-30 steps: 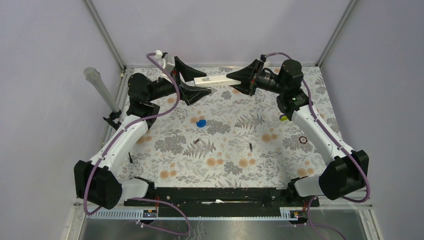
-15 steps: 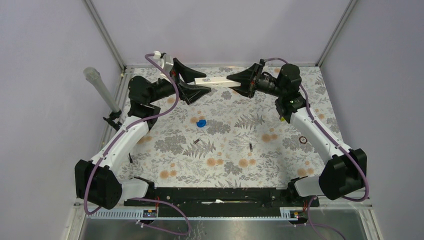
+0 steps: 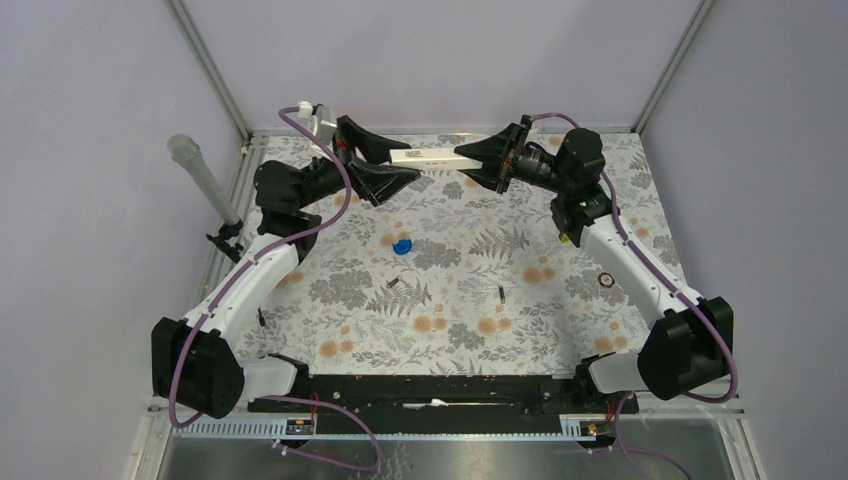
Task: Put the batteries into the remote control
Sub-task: Adjust the remote control, then remove the battery cover from the remote control.
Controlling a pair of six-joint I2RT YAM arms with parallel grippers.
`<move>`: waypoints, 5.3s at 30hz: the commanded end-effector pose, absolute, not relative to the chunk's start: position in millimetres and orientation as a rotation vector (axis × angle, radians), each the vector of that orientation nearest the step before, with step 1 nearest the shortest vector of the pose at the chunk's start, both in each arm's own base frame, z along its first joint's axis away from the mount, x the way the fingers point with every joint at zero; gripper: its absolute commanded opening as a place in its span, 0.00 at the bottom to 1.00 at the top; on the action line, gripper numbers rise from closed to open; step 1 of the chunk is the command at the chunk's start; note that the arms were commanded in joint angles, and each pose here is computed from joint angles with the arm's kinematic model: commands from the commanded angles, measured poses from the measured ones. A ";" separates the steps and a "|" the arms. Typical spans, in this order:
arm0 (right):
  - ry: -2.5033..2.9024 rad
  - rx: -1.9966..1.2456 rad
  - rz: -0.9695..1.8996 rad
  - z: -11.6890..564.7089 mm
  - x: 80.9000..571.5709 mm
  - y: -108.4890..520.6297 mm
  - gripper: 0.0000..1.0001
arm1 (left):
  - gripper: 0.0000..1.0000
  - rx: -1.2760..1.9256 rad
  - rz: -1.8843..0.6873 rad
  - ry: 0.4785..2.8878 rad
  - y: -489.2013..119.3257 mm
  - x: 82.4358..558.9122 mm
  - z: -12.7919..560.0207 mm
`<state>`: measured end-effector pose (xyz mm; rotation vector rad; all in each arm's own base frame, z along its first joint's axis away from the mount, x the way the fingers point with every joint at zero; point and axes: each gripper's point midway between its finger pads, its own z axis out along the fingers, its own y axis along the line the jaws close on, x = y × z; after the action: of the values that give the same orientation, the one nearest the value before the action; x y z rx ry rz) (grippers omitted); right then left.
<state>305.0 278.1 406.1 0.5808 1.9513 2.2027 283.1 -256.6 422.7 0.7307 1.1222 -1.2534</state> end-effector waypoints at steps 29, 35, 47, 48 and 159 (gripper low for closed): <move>1.912 0.505 2.212 414.2 299.5 276.5 0.00 | 0.05 0.786 -1.246 1.031 -263.9 276.7 438.8; 1.843 0.385 2.184 408.1 296.6 273.8 0.64 | 0.00 0.821 -1.248 1.018 -261.3 272.4 439.8; 1.849 -0.093 2.131 406.1 275.9 286.6 0.76 | 0.00 0.953 -1.331 1.029 -259.3 251.3 431.4; 1.864 -0.104 2.128 404.1 274.2 288.8 0.75 | 0.00 0.954 -1.331 1.021 -259.5 251.0 432.9; 2.055 0.024 1.690 354.2 308.4 289.9 0.67 | 0.00 0.959 -1.035 1.225 -219.4 273.4 393.4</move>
<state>313.0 281.4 325.8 0.1144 2.1506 1.5902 279.8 -218.4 356.2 0.9195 1.3547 -1.0952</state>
